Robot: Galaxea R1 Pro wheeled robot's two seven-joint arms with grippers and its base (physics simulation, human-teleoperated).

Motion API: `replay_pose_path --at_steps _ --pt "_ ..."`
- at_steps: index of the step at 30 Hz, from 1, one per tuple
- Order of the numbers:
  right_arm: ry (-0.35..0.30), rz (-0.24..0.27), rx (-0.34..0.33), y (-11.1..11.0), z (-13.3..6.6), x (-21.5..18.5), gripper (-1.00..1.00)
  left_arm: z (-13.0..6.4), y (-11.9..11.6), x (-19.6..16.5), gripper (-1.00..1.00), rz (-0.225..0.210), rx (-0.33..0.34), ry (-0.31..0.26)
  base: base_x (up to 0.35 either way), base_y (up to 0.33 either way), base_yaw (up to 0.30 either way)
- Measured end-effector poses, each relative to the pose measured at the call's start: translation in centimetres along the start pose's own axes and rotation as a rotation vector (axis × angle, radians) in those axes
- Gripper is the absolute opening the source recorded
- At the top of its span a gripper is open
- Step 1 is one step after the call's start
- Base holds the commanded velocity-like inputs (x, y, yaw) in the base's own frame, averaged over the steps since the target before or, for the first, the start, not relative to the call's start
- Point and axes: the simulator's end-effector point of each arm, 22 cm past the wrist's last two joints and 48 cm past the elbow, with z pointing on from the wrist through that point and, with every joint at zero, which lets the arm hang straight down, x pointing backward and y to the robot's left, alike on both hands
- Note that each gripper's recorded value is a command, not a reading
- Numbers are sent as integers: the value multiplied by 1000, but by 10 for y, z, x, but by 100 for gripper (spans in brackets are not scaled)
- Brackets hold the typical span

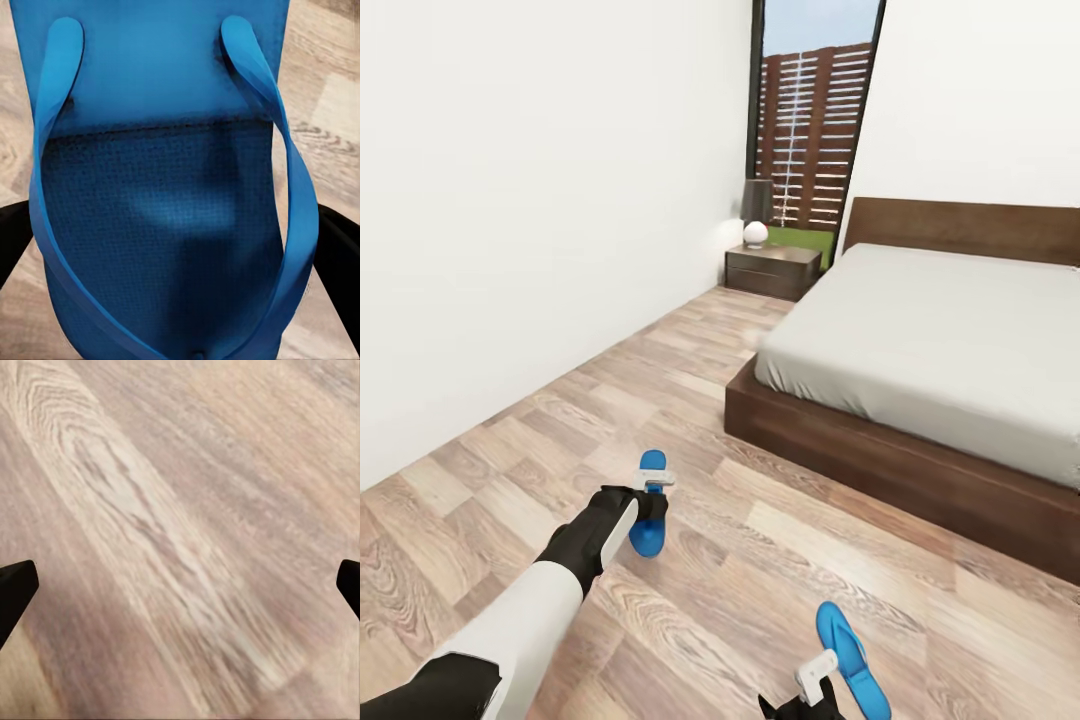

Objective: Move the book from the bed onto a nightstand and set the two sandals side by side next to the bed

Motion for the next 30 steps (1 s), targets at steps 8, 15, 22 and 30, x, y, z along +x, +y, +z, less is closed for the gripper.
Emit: replay_pose_path --at_steps 8,15,22,30 --pt "0 0 -1 0 0 0 100 0 0 1 -100 0 0 1 198 270 -273" --pt "1 3 -2 0 0 0 100 0 0 1 -100 0 0 1 132 285 -273" --pt "-34 -12 -21 4 0 -12 100 -6 8 -17 -100 -18 -8 -48 20 30 -39" --pt "-51 -21 3 0 -5 -24 100 -30 -1 -49 -100 -17 4 -116 0 0 0"
